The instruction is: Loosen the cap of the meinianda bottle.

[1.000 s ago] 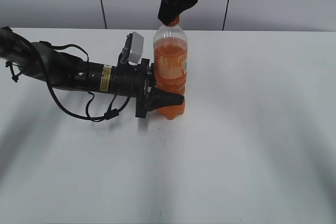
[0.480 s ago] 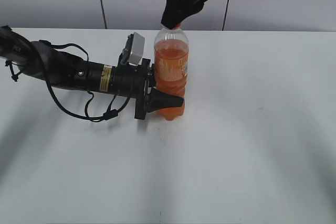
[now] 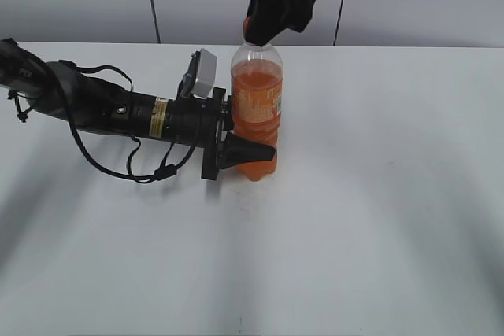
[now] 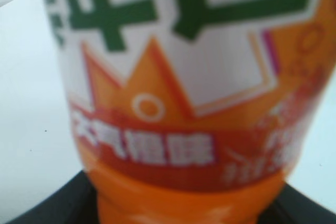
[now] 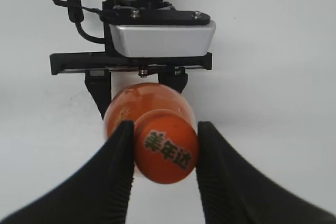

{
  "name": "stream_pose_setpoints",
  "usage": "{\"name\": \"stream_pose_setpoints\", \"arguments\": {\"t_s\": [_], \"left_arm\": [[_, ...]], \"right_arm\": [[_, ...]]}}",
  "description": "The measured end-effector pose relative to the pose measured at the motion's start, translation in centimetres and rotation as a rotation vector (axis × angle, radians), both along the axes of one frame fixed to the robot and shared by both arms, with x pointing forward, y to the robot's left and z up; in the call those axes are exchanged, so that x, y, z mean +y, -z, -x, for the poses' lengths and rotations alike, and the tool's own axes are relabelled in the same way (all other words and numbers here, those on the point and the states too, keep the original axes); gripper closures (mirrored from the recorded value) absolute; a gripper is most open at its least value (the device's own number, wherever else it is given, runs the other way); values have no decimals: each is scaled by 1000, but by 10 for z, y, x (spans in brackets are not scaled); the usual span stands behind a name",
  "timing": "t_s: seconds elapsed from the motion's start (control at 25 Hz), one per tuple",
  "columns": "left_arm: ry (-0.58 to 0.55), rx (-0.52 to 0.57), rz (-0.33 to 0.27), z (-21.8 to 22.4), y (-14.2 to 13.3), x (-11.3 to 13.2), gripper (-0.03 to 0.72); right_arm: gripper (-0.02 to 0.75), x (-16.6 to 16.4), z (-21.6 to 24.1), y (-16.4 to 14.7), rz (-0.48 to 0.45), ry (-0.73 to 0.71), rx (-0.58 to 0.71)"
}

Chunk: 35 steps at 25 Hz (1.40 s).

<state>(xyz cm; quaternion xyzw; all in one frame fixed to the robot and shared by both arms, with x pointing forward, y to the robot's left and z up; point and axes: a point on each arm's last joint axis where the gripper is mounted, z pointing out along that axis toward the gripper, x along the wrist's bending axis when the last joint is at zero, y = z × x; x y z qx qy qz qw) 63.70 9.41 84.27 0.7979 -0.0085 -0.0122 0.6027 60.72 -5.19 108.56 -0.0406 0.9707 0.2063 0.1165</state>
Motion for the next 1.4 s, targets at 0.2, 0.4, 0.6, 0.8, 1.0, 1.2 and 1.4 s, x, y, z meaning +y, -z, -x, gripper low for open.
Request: {"name": "stream_pose_setpoints", "arguments": {"t_s": [0.2, 0.4, 0.6, 0.8, 1.0, 1.2, 1.4], "left_arm": [[2, -2, 0, 0, 0, 0, 286], [2, -3, 0, 0, 0, 0, 286], [2, -3, 0, 0, 0, 0, 286], [2, -3, 0, 0, 0, 0, 286], [2, -3, 0, 0, 0, 0, 286], [2, -3, 0, 0, 0, 0, 286], [2, -3, 0, 0, 0, 0, 287]], "right_arm": [[468, 0, 1, 0, 19, -87, -36], [468, 0, 1, -1, 36, -159, -68], [468, 0, 1, -1, 46, -202, -89], [468, 0, 1, -1, 46, -205, -90], [468, 0, 1, -1, 47, -205, -90], [461, 0, 1, -1, 46, -203, -90], [460, 0, 1, -1, 46, -199, -89]]}}
